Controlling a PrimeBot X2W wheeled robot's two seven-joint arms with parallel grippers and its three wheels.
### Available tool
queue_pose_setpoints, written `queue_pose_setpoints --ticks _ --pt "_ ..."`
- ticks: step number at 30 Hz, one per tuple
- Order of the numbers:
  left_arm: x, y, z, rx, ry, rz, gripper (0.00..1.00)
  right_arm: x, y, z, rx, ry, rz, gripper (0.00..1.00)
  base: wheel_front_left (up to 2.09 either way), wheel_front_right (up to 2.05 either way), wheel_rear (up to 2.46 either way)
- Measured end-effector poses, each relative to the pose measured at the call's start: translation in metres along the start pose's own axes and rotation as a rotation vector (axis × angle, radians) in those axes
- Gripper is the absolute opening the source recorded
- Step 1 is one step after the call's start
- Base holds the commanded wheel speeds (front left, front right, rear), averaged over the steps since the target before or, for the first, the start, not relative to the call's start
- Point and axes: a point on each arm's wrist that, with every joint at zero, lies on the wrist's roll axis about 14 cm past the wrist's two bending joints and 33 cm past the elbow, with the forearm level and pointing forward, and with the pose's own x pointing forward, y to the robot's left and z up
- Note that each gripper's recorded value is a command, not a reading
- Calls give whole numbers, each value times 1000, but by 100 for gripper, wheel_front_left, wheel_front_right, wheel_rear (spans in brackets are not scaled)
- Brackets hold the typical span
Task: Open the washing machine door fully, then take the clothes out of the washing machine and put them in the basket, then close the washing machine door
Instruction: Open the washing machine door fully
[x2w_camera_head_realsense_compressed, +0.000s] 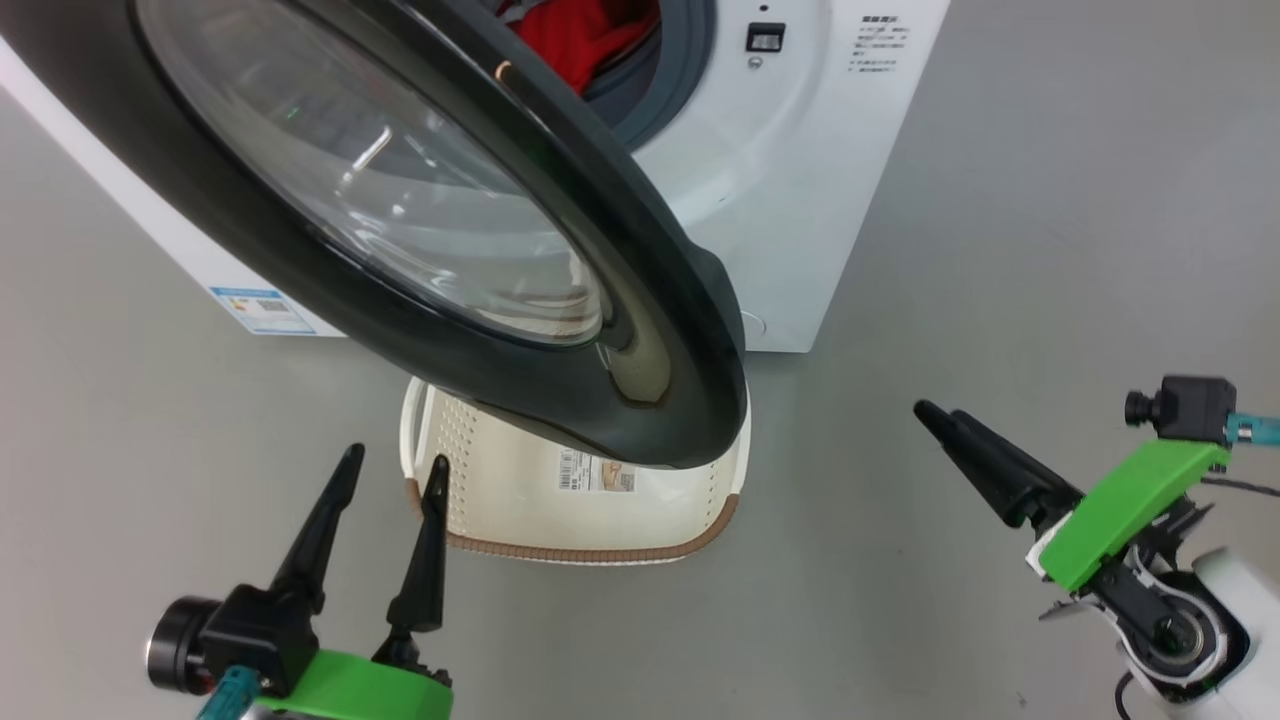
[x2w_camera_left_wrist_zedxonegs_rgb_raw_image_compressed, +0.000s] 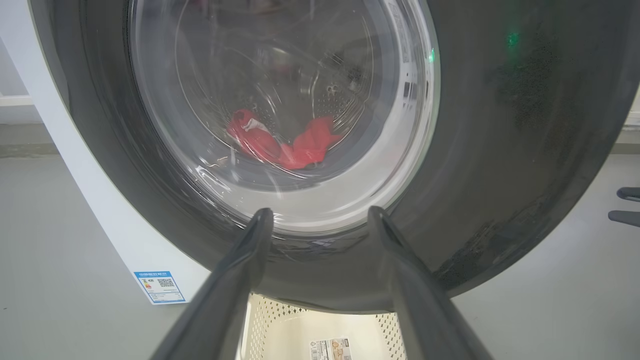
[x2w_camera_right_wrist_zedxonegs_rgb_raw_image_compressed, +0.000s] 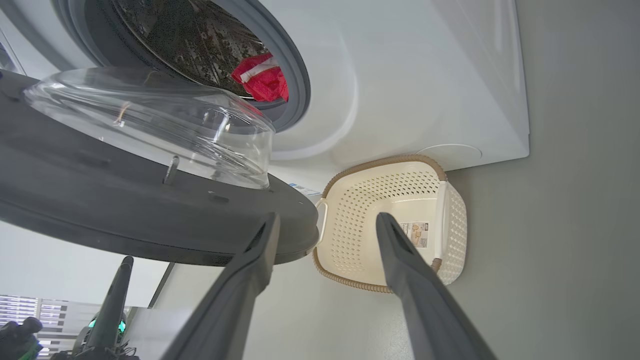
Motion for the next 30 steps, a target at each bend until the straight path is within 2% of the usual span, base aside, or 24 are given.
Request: queue_pose_setpoints --ticks 11,18,22,30 --pt "1 -3 -4 -6 10 -12 100 -30 -44 1 -181 -158 -141 100 0 0 0" --pt "3 -3 -5 -7 12 -12 100 -38 -53 1 -296 -198 -165 100 0 0 0" --pt "3 -3 -6 -8 15 -13 100 -43 -54 23 -357 -288 -187 100 0 0 0" --pt "3 -1 -9 -8 24 -5 100 -56 -52 23 -459 -368 -222 100 0 0 0"
